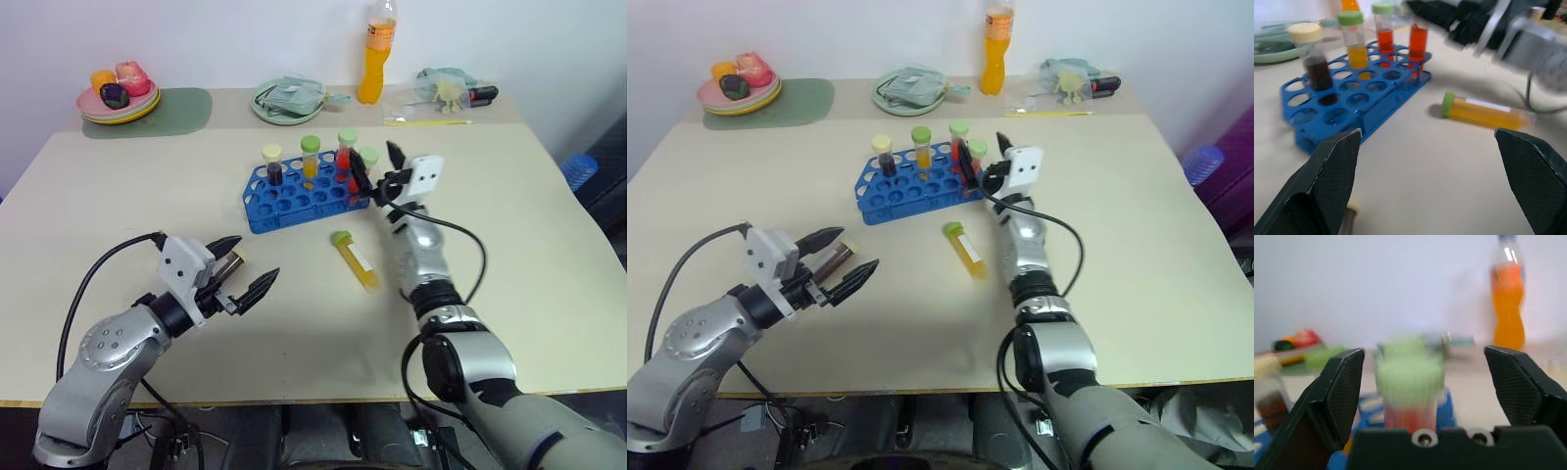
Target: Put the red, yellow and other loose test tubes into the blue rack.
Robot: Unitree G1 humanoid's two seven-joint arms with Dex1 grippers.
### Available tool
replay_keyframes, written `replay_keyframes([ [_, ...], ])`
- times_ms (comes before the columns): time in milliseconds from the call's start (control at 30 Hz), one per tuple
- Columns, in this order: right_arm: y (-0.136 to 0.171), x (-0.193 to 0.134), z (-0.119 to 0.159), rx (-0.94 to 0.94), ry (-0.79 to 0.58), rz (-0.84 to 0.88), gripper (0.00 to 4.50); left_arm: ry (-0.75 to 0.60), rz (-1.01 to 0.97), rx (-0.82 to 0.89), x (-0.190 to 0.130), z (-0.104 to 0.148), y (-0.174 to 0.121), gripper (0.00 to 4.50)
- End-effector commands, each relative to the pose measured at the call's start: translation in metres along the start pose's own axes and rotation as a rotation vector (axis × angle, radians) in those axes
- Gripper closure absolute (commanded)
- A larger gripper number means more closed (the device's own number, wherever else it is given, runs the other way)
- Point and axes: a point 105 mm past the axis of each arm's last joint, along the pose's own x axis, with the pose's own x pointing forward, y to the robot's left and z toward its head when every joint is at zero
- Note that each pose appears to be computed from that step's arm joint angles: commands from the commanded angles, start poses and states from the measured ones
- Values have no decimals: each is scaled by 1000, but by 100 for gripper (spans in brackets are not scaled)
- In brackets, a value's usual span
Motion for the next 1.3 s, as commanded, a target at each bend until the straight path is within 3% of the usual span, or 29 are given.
replay_keyframes([
  [33,-4,-13,28,0,87,104,8,-27,28,57,-8,10,10,0],
  [167,4,-37,40,41,358,266,8,-14,26,72,-9,9,18,0],
  [333,51,-69,44,30,752,464,8,36,-67,107,-7,5,14,0],
  [433,69,-83,30,43,1029,447,8,93,-166,152,-7,-1,6,0],
  [633,77,-72,12,8,1168,394,8,121,-311,169,-11,-6,-9,0],
  [833,82,-70,-12,28,1294,318,8,135,-335,174,-14,-13,-16,0],
  [1300,76,-62,-24,75,1439,100,8,122,-326,143,-17,-22,-29,0],
])
